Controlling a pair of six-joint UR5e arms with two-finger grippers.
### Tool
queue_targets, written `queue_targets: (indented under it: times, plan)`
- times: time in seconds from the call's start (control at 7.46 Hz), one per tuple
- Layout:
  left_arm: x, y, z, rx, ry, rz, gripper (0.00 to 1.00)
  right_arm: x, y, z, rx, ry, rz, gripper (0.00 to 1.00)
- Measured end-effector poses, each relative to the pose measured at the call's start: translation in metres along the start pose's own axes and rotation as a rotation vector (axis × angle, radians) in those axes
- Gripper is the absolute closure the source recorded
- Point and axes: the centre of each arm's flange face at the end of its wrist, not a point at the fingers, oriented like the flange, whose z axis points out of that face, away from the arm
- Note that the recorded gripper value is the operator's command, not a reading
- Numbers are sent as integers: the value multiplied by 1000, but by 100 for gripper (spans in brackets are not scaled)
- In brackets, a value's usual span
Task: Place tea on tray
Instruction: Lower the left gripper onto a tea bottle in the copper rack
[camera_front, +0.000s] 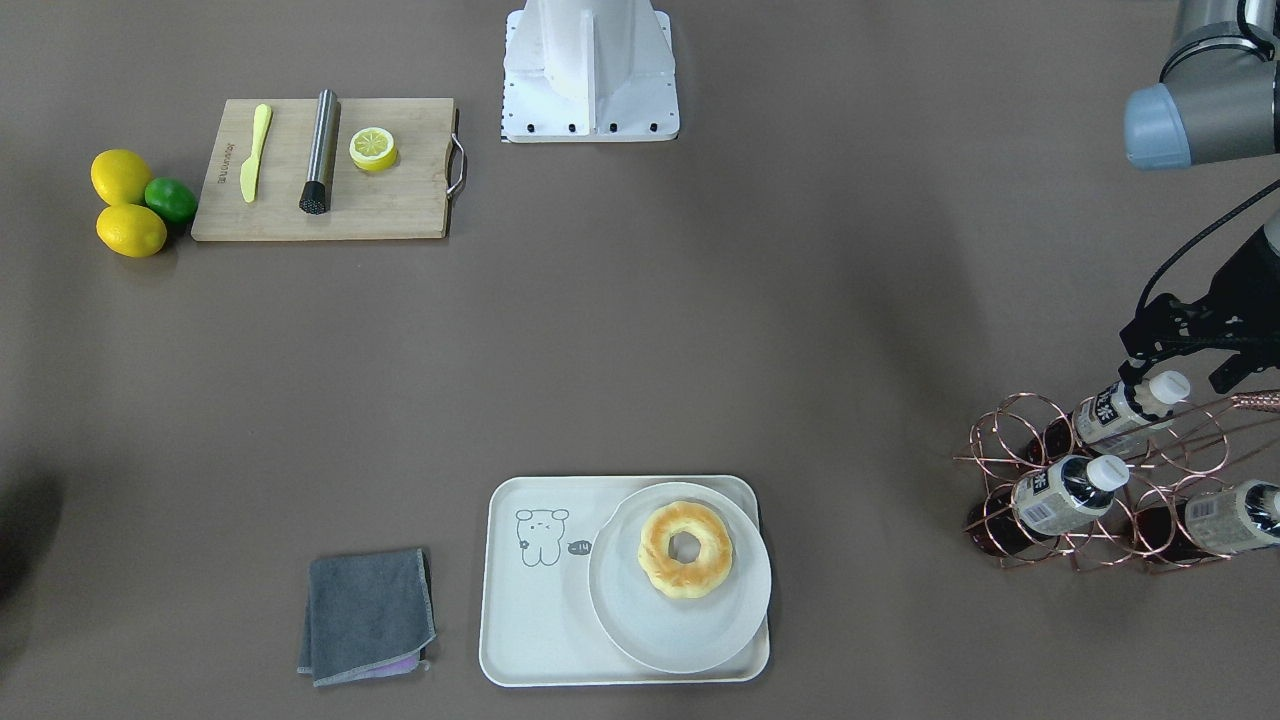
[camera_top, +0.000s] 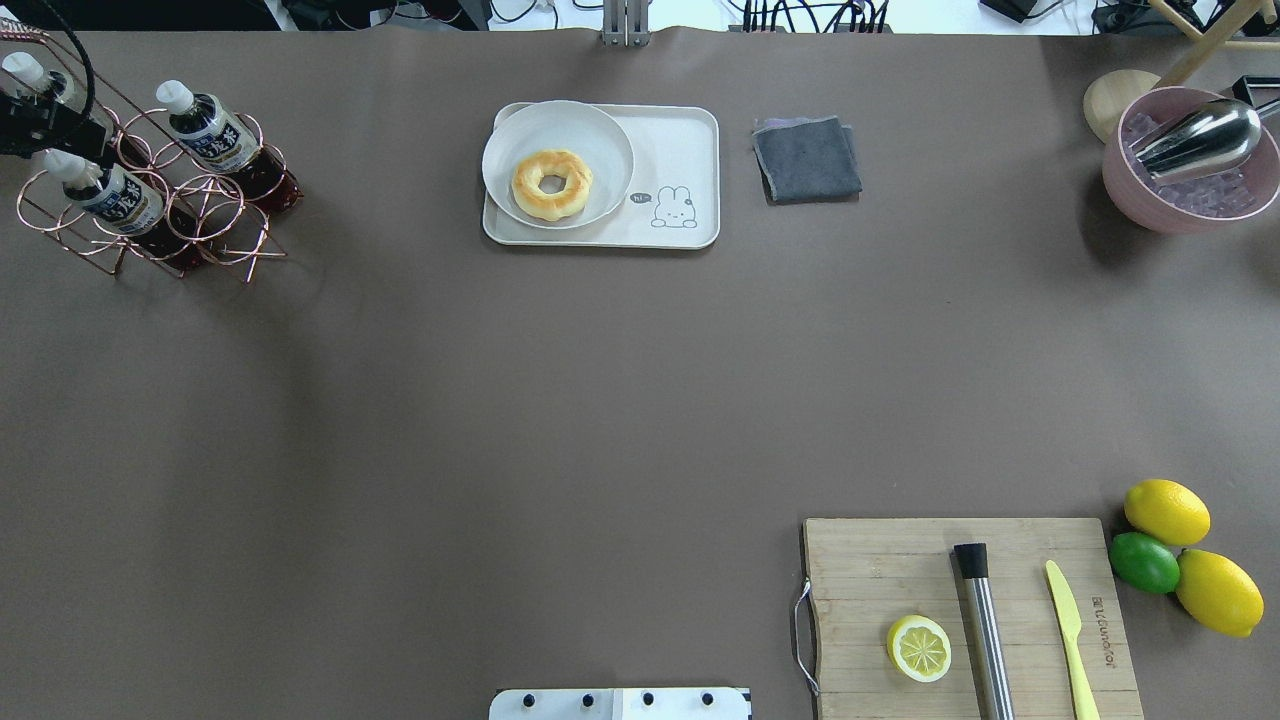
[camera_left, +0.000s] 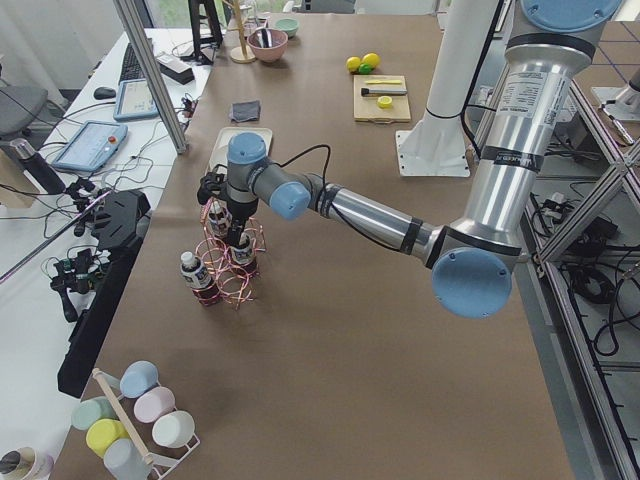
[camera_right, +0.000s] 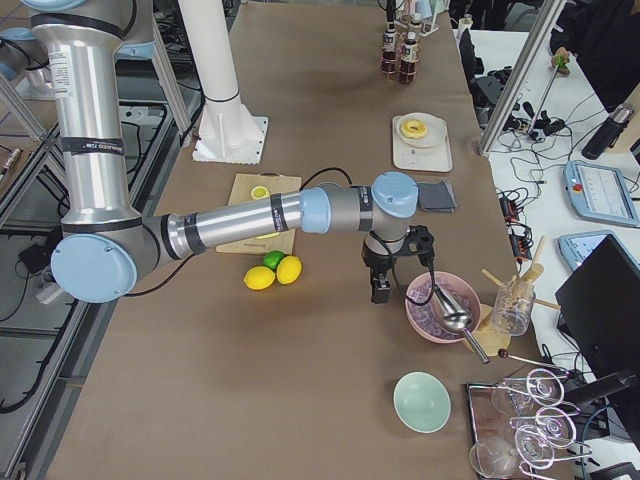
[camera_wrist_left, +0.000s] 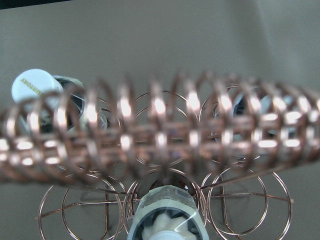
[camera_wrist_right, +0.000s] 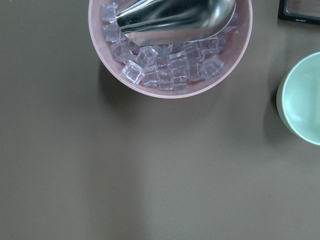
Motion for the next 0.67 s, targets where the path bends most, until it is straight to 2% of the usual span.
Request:
queue_targets:
  times: [0.27,0.4,0.67]
  plan:
    - [-4,3,1,-3,-3,29,10,0,0,0,0,-1,-1,0]
    - [-7,5,2,-6,-5,34,22,0,0,0,0,-1,-1,0]
    - [-10,8,3,-7,-5,37,80,-1,0,-1,1,-1,-2,0]
